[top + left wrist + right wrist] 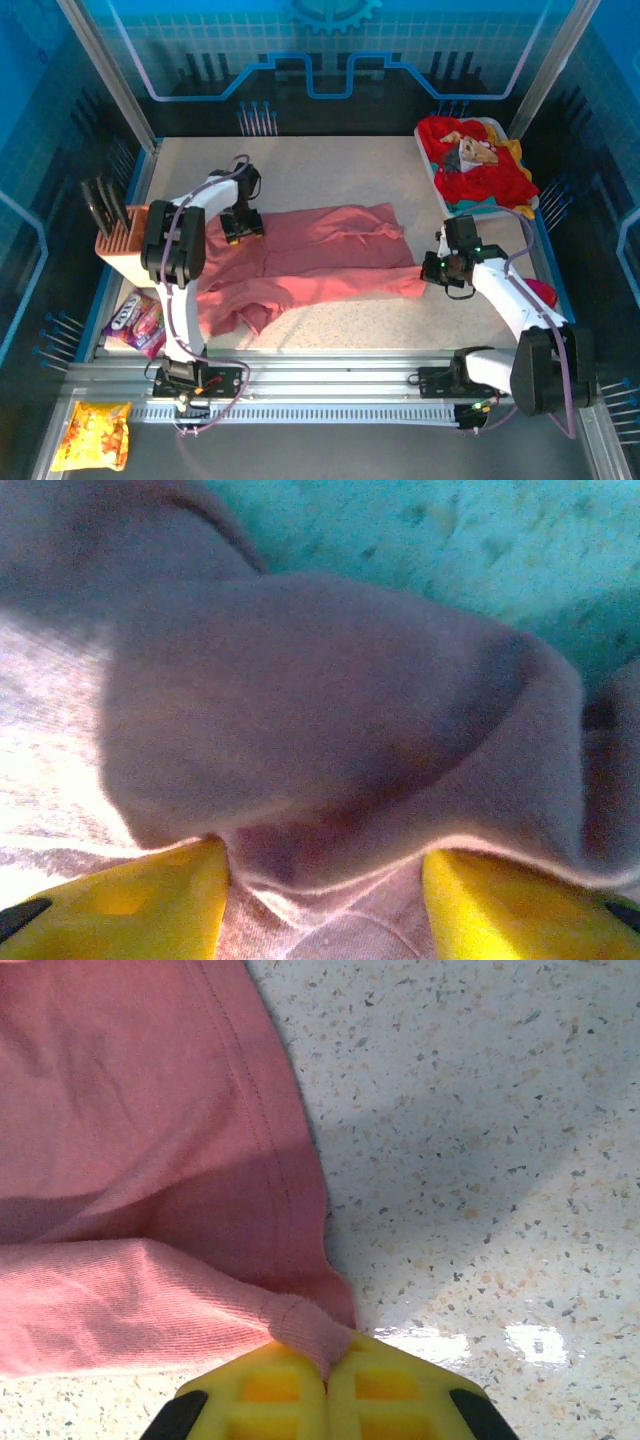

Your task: Fold and stack the t-shirts

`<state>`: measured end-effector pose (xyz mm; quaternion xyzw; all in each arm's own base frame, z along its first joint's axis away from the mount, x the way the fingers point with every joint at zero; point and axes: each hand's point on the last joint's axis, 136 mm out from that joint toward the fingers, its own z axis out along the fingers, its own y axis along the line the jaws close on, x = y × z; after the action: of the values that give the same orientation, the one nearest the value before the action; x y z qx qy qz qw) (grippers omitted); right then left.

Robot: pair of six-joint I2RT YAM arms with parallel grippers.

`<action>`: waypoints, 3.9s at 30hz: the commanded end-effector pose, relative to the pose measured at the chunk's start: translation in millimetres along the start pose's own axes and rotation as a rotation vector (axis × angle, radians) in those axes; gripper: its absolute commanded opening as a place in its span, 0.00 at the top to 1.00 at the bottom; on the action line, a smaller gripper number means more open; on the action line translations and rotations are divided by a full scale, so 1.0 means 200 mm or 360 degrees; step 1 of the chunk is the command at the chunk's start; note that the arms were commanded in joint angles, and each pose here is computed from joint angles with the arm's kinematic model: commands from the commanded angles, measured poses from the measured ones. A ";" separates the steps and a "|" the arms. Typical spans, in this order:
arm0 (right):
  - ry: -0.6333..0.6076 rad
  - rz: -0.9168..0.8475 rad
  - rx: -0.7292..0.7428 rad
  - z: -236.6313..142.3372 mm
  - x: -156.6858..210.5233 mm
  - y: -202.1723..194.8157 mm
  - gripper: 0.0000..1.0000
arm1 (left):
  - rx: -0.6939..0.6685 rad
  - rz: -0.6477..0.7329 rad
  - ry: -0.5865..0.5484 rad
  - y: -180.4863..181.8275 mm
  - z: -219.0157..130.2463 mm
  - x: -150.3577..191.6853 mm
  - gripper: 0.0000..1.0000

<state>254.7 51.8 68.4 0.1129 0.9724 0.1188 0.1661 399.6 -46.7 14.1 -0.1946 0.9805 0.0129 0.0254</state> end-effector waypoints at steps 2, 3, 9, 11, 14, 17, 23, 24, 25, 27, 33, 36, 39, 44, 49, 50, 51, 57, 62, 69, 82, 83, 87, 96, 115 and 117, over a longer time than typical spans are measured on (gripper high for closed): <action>-0.0081 0.0024 0.0016 -0.04 -0.10 -0.01 1.00 | 0.0082 0.0047 0.0050 -0.10 0.06 -0.08 0.46; -0.0090 0.0026 0.0019 -0.04 -0.11 -0.01 1.00 | 0.0092 0.0047 0.0052 -0.12 0.06 -0.10 0.46; -0.0134 0.0054 0.0023 -0.04 -0.16 -0.02 1.00 | 0.0175 0.0088 0.0011 -0.26 0.05 -0.26 0.46; -0.0137 0.0060 0.0032 -0.03 -0.18 -0.02 1.00 | 0.0169 0.0124 -0.0022 -0.29 0.03 -0.31 0.45; -0.0165 0.0087 0.0042 -0.01 -0.23 -0.04 1.00 | 0.0206 0.0158 -0.0099 -0.33 -0.03 -0.39 0.41; -0.0175 0.0120 0.0025 0.00 -0.27 -0.05 1.00 | 0.0233 0.0207 -0.0205 -0.34 -0.16 -0.44 0.31; -0.0200 0.0105 0.0003 -0.04 -0.30 -0.03 1.00 | 0.0312 0.0187 -0.0276 -0.22 -0.49 -0.21 0.27; -0.0212 0.0099 -0.0003 -0.05 -0.30 -0.02 1.00 | 0.0319 0.0164 -0.0279 -0.19 -0.52 -0.13 0.27; -0.0214 0.0095 -0.0011 -0.05 -0.30 -0.02 1.00 | 0.0320 0.0145 -0.0287 -0.15 -0.55 -0.06 0.27; -0.0200 0.0085 -0.0029 -0.05 -0.29 -0.01 1.00 | 0.0318 0.0097 -0.0291 -0.07 -0.58 0.08 0.27; -0.0157 0.0080 -0.0075 -0.04 -0.24 0.00 1.00 | 0.0409 0.0014 -0.0192 0.03 -0.60 0.53 0.35; -0.0155 0.0077 -0.0080 -0.04 -0.22 0.00 1.00 | 0.0463 -0.0063 -0.0172 0.06 -0.59 0.71 0.40; -0.0155 0.0071 -0.0086 -0.05 -0.21 0.00 1.00 | 0.0466 -0.0147 -0.0127 0.10 -0.56 0.86 0.46; -0.0149 0.0075 -0.0092 -0.05 -0.20 0.01 1.00 | 0.0350 -0.0258 -0.0048 0.22 -0.46 1.06 0.54; -0.0151 0.0083 -0.0090 -0.06 -0.20 0.00 1.00 | 0.0273 -0.0292 0.0054 0.27 -0.34 1.22 0.60; -0.0150 0.0082 -0.0089 -0.06 -0.20 0.00 1.00 | 0.0259 -0.0302 0.0060 0.27 -0.30 1.24 0.60; -0.0154 0.0080 -0.0090 -0.06 -0.20 0.01 1.00 | 0.0248 -0.0322 0.0068 0.27 -0.27 1.25 0.61; -0.0154 0.0071 -0.0081 -0.06 -0.20 0.00 1.00 | 0.0304 -0.0400 0.0089 0.21 -0.11 1.30 0.64; -0.0137 0.0068 -0.0090 -0.05 -0.19 0.00 1.00 | 0.0330 -0.0411 0.0028 0.18 -0.11 1.28 0.64; -0.0132 0.0068 -0.0100 -0.04 -0.19 0.01 1.00 | 0.0346 -0.0454 0.0036 0.18 -0.08 1.29 0.64; -0.0130 0.0071 -0.0100 -0.05 -0.18 0.01 1.00 | 0.0222 -0.0436 0.0023 0.22 0.00 1.30 0.82; -0.0127 0.0073 -0.0098 -0.05 -0.18 0.01 1.00 | 0.0217 -0.0436 0.0015 0.22 0.00 1.30 0.83; -0.0133 0.0073 -0.0092 -0.06 -0.17 0.00 1.00 | 0.0194 -0.0424 -0.0054 0.23 -0.04 1.25 0.95; -0.0098 0.0064 -0.0061 -0.12 -0.13 0.00 1.00 | 0.0104 -0.0245 -0.0133 0.30 -0.36 1.20 1.00; -0.0148 0.0070 0.0034 -0.25 -0.09 -0.04 1.00 | 0.0036 -0.0295 -0.0343 0.67 -0.83 1.10 1.00; -0.0125 0.0068 0.0027 -0.23 -0.09 -0.04 1.00 | 0.0110 -0.0289 -0.0331 0.62 -0.81 1.08 1.00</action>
<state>252.4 35.2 111.9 0.1368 0.9618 0.1196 0.2048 147.1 -21.3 165.8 -0.2962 0.9447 -0.0039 0.1407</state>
